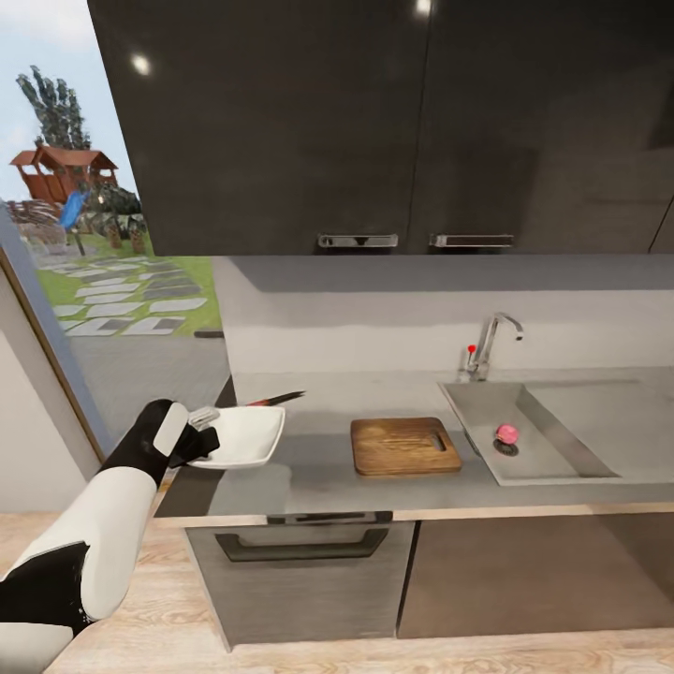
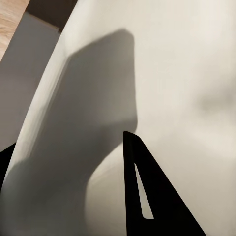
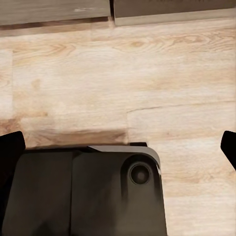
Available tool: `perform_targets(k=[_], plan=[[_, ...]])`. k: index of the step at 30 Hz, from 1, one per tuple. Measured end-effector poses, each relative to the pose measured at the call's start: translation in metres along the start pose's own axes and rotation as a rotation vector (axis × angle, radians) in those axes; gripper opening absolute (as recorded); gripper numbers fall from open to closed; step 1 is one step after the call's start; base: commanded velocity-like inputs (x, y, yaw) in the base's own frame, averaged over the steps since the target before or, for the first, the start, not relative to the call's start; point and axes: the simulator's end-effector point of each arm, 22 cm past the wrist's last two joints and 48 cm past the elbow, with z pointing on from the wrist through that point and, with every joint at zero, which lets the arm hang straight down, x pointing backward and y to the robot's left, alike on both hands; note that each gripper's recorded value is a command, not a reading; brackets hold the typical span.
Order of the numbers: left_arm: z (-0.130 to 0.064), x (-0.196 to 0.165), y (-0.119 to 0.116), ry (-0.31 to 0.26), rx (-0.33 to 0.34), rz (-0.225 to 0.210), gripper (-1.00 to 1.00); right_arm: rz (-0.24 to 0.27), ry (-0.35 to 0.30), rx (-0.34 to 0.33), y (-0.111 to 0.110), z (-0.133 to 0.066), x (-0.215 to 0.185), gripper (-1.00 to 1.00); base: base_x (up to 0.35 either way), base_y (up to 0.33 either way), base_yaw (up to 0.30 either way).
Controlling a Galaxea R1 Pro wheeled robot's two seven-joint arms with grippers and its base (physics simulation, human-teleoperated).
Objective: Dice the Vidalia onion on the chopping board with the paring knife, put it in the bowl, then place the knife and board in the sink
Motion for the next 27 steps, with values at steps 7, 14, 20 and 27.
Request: perform_targets(k=[7, 14, 20, 27], plan=[[0.006, 0.005, 0.0, 0.014, -0.004, 0.002, -1.0, 0.0, 0.008, 0.001, 0.0, -0.001, 0.002, 1.0, 0.0, 0.0, 0.0], [0.012, 0.008, 0.002, 0.024, -0.009, 0.002, -1.0, 0.0, 0.019, 0.002, 0.0, -0.002, 0.006, 1.0, 0.0, 0.0, 0.0], [0.017, 0.011, 0.003, 0.031, -0.014, 0.002, -1.0, 0.0, 0.027, 0.002, -0.001, -0.002, 0.009, 1.0, 0.0, 0.0, 0.0], [0.023, 0.014, 0.005, 0.041, -0.019, 0.002, -1.0, 0.0, 0.038, 0.002, -0.001, -0.003, 0.012, 1.0, 0.0, 0.0, 0.0]])
